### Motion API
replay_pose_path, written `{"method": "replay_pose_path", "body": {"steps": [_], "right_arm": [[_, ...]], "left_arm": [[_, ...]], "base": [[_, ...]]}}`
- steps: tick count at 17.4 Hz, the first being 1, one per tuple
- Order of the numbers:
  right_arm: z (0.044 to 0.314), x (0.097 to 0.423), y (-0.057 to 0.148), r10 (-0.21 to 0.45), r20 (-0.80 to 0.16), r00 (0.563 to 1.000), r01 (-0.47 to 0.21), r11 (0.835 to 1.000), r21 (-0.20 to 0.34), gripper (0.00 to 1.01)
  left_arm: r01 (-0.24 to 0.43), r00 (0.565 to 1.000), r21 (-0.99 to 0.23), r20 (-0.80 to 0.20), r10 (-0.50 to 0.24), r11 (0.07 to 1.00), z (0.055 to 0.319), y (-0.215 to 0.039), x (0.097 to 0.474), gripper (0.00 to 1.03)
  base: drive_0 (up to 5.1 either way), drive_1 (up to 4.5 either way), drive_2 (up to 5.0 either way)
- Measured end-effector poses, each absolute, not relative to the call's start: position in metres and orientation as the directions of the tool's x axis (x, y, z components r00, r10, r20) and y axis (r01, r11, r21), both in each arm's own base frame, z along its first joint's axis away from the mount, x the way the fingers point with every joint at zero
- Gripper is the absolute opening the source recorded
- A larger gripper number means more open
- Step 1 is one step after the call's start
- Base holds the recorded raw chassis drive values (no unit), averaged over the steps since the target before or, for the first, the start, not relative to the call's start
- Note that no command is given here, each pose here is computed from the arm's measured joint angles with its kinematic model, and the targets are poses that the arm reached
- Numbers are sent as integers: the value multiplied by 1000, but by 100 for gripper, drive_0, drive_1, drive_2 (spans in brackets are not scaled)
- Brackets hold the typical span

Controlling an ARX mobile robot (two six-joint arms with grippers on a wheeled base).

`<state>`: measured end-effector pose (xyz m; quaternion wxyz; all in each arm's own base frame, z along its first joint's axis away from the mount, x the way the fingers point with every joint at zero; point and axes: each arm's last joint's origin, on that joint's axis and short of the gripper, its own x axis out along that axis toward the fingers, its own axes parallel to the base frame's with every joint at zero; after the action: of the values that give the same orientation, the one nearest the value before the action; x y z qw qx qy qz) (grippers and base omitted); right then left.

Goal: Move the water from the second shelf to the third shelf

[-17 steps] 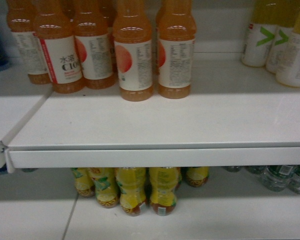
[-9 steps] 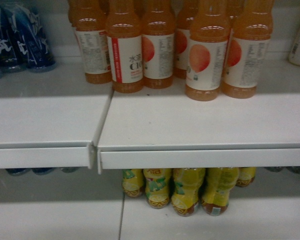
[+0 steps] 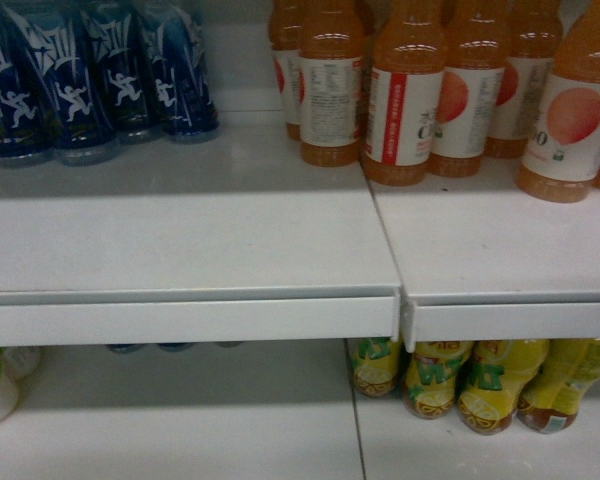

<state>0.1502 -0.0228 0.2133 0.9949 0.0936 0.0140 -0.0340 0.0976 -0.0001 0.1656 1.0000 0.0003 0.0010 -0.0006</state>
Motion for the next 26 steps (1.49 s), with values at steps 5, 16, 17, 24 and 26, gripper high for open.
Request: {"method": "replay_pose_path", "body": {"steps": [5,16,17,24,26], "right_arm": [[214,150,-23,-61,-25,998,64,981,185,41],[214,150,-23,-66,-32,997,71,980,185,41],[214,150,-23,-64,-28,998,68,980,185,41],[214,150,-23,-63,-31,998,68,980,185,41],[213,150,-23,-65,-33,997,70,980,185,41]], "left_arm": [[0,1000,1,-2,0,1000,166,0,98,98],[0,1000,0,-1,0,1000,166,0,98,98],[0,1000,0,-6,0,1000,165,0,98,98],[1,1000,1,-2,-1,1000,166,0,98,98],[1,1000,1,-2,-1,1000,166,0,98,98]], "base": [[0,0,0],[0,0,0],[0,0,0],[-69,36,36],[-486,255,255]]}}
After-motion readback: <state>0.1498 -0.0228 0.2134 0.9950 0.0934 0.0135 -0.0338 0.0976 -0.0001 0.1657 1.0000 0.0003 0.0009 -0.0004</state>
